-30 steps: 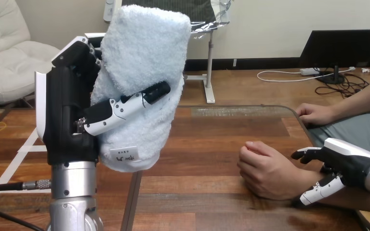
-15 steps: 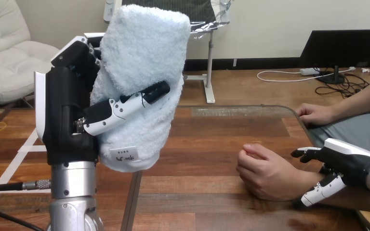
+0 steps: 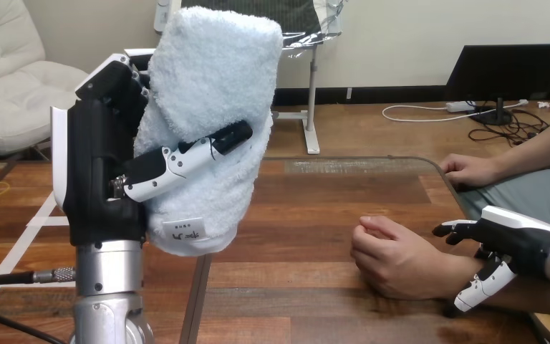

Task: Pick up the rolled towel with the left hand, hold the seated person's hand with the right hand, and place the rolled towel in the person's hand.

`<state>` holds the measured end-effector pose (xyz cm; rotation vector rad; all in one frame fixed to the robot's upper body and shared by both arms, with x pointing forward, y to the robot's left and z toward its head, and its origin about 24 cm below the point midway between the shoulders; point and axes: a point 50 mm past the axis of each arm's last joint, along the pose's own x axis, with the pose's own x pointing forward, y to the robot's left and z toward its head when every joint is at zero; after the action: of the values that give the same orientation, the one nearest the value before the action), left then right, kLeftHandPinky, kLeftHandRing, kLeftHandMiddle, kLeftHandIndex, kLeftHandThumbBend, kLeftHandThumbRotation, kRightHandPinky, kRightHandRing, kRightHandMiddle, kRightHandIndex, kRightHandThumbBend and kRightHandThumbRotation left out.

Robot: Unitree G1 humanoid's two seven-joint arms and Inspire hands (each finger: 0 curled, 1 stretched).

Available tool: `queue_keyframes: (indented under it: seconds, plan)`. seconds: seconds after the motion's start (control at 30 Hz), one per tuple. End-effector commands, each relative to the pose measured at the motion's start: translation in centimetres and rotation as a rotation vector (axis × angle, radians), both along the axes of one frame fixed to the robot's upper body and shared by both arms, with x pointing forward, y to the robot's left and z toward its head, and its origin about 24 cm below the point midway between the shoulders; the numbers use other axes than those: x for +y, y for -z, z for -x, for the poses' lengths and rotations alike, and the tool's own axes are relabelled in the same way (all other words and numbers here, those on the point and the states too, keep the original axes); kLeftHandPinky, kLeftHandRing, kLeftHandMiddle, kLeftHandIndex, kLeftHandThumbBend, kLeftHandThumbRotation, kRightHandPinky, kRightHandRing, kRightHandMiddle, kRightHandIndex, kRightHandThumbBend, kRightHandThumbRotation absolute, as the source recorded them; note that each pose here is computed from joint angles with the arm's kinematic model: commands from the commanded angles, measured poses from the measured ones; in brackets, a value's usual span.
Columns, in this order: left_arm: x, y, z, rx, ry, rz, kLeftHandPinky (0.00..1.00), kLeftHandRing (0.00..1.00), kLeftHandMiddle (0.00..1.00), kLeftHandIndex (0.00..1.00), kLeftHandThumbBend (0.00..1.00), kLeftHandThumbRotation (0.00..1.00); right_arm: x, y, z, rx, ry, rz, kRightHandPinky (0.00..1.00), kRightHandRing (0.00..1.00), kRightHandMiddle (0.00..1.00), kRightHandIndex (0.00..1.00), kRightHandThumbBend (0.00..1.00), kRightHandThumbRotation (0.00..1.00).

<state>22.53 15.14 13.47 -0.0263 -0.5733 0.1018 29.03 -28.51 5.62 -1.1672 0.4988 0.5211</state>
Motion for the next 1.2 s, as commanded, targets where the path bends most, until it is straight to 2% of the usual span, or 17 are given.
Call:
queue_keyframes:
  seconds: [0.0, 0.33, 0.57, 0.83, 0.97, 1.17]
  plan:
    - [-0.3, -2.1, -0.3, -0.114, 0.02, 0.019, 0.14, 0.2, 0.27, 0.37, 0.54, 0.0, 1.4, 1.2, 0.1, 0.05, -0.047, -0.013, 0.69, 0.86, 0.91, 0.91, 1.0, 0.21]
    - [-0.2, -2.1, -0.3, -0.119, 0.023, 0.016, 0.14, 0.2, 0.27, 0.37, 0.54, 0.0, 1.3, 1.1, -0.2, 0.034, -0.077, 0.058, 0.69, 0.86, 0.9, 0.9, 1.0, 0.27]
    - [-0.2, -2.0, -0.4, -0.116, 0.028, 0.023, 0.14, 0.2, 0.27, 0.37, 0.53, 0.0, 1.2, 0.5, -0.4, -0.007, -0.075, 0.055, 0.72, 0.89, 0.9, 0.9, 1.0, 0.3]
    - [-0.3, -1.9, -0.4, -0.109, 0.028, 0.027, 0.14, 0.2, 0.27, 0.37, 0.54, 0.0, 1.1, -0.4, -0.6, -0.068, -0.084, 0.07, 0.78, 0.93, 0.93, 0.92, 1.0, 0.38]
    - [-0.3, -1.8, -0.4, -0.108, 0.025, 0.026, 0.14, 0.2, 0.27, 0.37, 0.54, 0.0, 1.1, -0.9, -0.7, -0.118, -0.097, 0.069, 0.8, 0.93, 0.93, 0.92, 1.0, 0.4]
    - [-0.4, -1.8, -0.5, -0.107, 0.024, 0.022, 0.14, 0.2, 0.27, 0.37, 0.54, 0.0, 0.9, -1.5, -0.9, -0.163, -0.115, 0.07, 0.92, 0.94, 0.93, 0.93, 1.0, 0.46]
